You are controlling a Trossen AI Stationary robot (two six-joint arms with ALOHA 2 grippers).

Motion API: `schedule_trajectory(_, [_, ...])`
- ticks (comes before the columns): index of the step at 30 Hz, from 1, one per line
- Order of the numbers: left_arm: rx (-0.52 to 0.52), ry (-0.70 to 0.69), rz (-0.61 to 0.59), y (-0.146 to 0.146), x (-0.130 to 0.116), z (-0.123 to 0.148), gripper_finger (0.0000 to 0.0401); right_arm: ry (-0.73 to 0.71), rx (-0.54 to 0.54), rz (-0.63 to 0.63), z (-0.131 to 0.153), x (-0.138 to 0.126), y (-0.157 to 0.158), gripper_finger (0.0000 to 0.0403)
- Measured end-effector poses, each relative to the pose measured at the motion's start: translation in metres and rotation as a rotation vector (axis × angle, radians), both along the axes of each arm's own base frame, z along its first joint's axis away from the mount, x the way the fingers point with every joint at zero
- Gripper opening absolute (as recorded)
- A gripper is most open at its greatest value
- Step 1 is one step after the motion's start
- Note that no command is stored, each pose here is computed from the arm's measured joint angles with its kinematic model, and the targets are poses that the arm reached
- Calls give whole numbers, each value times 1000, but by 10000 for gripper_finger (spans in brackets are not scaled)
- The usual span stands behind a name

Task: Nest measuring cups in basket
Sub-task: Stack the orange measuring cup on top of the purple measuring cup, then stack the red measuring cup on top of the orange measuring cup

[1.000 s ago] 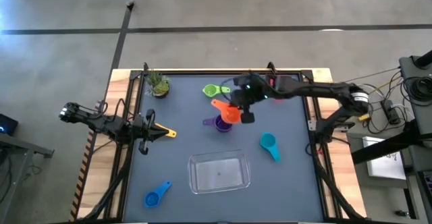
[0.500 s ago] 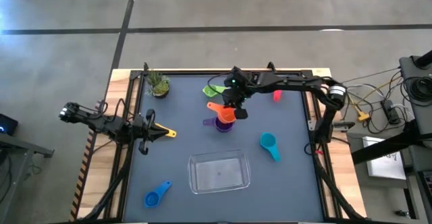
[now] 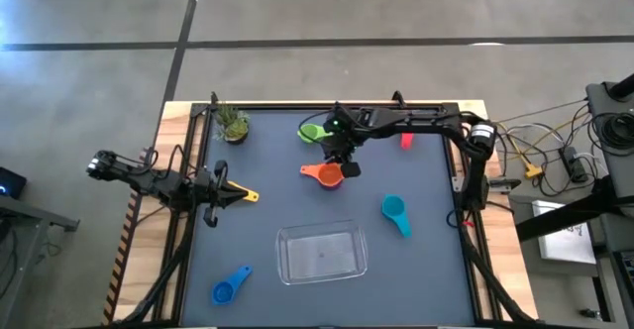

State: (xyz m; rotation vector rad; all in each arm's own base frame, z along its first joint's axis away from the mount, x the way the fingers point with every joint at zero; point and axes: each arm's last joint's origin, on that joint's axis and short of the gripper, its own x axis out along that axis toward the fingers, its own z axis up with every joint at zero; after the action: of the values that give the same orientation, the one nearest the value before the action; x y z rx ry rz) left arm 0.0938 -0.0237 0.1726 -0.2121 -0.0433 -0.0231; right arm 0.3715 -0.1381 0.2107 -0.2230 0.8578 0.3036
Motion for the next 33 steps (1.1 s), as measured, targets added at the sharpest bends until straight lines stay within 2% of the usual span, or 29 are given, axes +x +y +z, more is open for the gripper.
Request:
schedule_trajectory(4, [0,0,0,0,0,0,0,-10,7,-17,7,-2,1,104])
schedule_trajectory(8, [0,0,0,0,0,0,0,-10,24,-87,22,-9,3,138])
schedule_trajectory(13, [0,0,0,0,0,0,0,2,29,-278,52,-31,1,154])
schedule_trajectory(19, [0,-1,0,0,0,0,0,-19,28,-615,73,-74,-25,143])
schedule_trajectory(26, [0,0,0,0,0,0,0,-12,109,-910,65,-137,-60,133])
schedule_trajectory(33, [0,0,0,0,0,0,0,41,158,-1111,42,-187,-80,136])
